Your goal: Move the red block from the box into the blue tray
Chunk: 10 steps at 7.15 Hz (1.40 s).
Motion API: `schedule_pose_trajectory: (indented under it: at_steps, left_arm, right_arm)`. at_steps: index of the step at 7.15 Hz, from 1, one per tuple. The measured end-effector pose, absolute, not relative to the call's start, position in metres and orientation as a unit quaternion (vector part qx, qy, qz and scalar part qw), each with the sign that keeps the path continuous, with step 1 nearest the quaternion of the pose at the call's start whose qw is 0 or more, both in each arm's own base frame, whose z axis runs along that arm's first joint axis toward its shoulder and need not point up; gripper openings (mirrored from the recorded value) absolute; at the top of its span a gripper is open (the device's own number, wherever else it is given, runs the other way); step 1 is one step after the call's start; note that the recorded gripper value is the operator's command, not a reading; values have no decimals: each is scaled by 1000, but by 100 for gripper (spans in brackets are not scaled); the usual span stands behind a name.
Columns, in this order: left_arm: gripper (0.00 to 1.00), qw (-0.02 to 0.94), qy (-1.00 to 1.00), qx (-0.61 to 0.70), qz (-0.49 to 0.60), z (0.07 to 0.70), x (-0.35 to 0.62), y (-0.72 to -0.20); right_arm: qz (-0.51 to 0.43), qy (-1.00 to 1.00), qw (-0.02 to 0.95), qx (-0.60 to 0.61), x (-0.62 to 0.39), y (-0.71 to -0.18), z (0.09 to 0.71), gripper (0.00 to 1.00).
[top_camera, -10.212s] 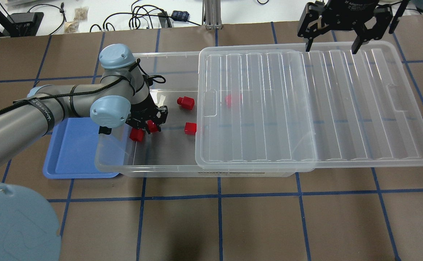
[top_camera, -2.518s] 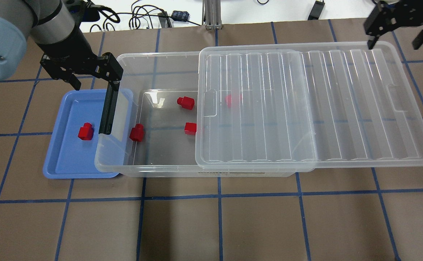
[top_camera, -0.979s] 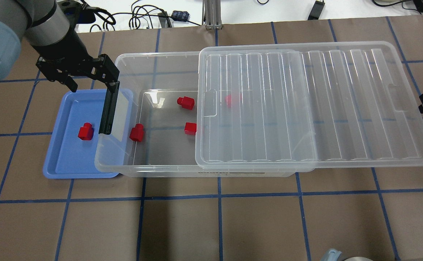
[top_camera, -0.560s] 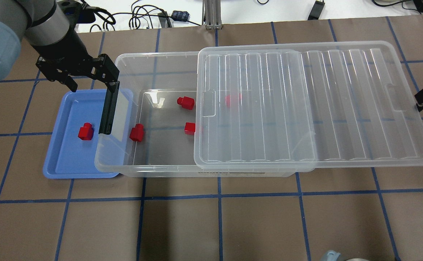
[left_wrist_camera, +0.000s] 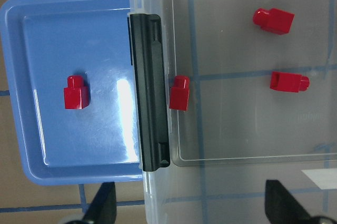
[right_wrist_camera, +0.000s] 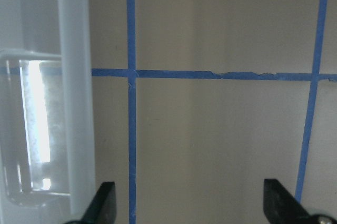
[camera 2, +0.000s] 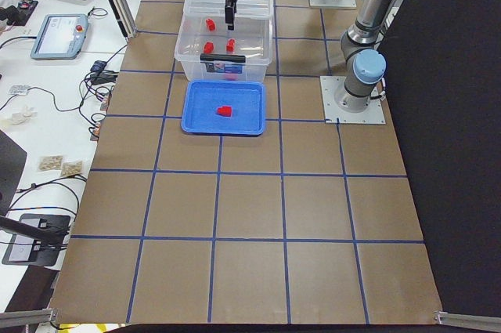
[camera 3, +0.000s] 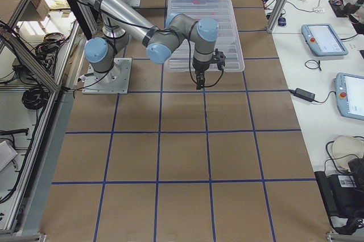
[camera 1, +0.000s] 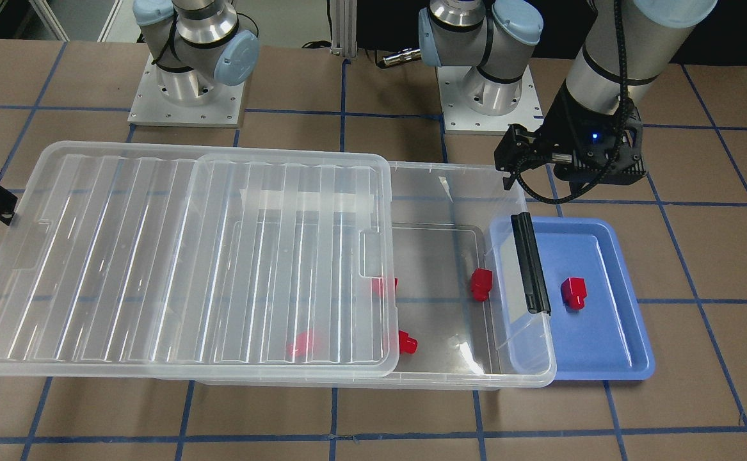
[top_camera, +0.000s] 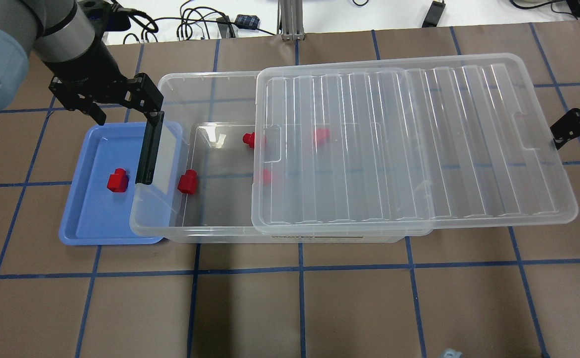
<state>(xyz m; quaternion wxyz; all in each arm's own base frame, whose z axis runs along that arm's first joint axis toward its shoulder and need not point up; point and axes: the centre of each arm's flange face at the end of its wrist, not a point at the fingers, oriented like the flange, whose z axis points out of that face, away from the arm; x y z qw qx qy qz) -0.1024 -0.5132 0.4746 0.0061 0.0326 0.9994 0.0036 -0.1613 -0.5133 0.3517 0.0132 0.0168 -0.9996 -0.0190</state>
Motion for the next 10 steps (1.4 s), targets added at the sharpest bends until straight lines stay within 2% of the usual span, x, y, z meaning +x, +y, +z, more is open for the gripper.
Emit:
schedule_pose_trajectory:
  at_steps: [10]
  left_arm:
    - [100,6,1000,30,2,477,-100,-512]
  right_arm:
    - [-16,-1000,16,-20,-68,-532,353,100]
